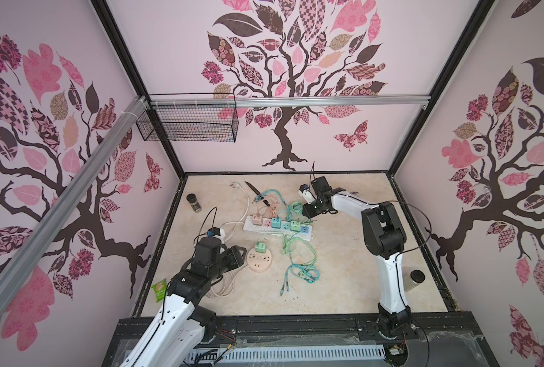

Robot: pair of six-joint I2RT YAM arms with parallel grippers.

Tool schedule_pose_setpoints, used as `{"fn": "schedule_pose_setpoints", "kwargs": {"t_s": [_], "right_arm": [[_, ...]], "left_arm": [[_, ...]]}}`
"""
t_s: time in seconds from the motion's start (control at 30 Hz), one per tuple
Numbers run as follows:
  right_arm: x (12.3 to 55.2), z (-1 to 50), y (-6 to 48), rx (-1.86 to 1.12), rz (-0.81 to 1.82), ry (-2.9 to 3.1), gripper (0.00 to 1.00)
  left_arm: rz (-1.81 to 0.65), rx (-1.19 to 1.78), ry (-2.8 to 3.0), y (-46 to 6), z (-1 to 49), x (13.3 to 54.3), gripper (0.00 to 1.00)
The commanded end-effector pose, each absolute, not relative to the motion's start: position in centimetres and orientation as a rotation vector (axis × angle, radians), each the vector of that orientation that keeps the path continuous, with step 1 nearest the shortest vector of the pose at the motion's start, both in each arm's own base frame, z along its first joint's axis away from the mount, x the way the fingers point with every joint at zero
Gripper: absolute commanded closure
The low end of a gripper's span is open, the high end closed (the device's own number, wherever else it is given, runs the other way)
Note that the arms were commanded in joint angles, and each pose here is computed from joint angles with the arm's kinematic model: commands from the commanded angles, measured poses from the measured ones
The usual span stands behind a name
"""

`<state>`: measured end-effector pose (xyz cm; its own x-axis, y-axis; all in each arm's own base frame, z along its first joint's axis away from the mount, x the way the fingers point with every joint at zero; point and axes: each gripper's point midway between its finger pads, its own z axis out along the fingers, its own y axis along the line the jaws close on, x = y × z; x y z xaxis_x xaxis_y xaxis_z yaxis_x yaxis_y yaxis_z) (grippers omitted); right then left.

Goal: Insert plugs into power strip
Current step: Pick up the plug from the top-center of the table, then place the plug at the middle-right of the table.

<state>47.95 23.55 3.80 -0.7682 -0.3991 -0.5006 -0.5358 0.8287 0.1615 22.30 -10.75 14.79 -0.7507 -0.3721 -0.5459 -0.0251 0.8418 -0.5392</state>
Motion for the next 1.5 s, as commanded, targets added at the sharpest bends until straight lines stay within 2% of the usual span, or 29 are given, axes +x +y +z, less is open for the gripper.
{"fn": "schedule_pose_setpoints", "kwargs": {"t_s": [0.0,0.33,0.67,0.87,1.2,1.47], "right_arm": [[48.4,3.4,22.9,-0.696,0.321,2.574,0.84],[49.1,5.1,20.6,-0.602,0.231,2.570,0.93],[48.3,9.1,16.5,-0.495,0.112,2.527,0.95],[46.5,10.8,13.5,-0.418,-0.009,2.521,0.95],[41.7,9.5,8.6,-0.224,-0.088,2.565,0.93],[39.4,6.0,7.7,-0.146,-0.054,2.640,0.90]], "left_arm": [[-0.682,-0.274,2.309,-10.8,16.0,22.7,0.46],[-0.683,-0.272,2.304,-10.8,16.1,22.7,0.46],[-0.687,-0.269,2.299,-10.8,16.2,22.7,0.46],[-0.692,-0.269,2.298,-10.9,16.1,22.8,0.46],[-0.708,-0.263,2.297,-11.1,16.1,22.8,0.46],[-0.723,-0.260,2.292,-11.2,16.1,22.7,0.46]]}}
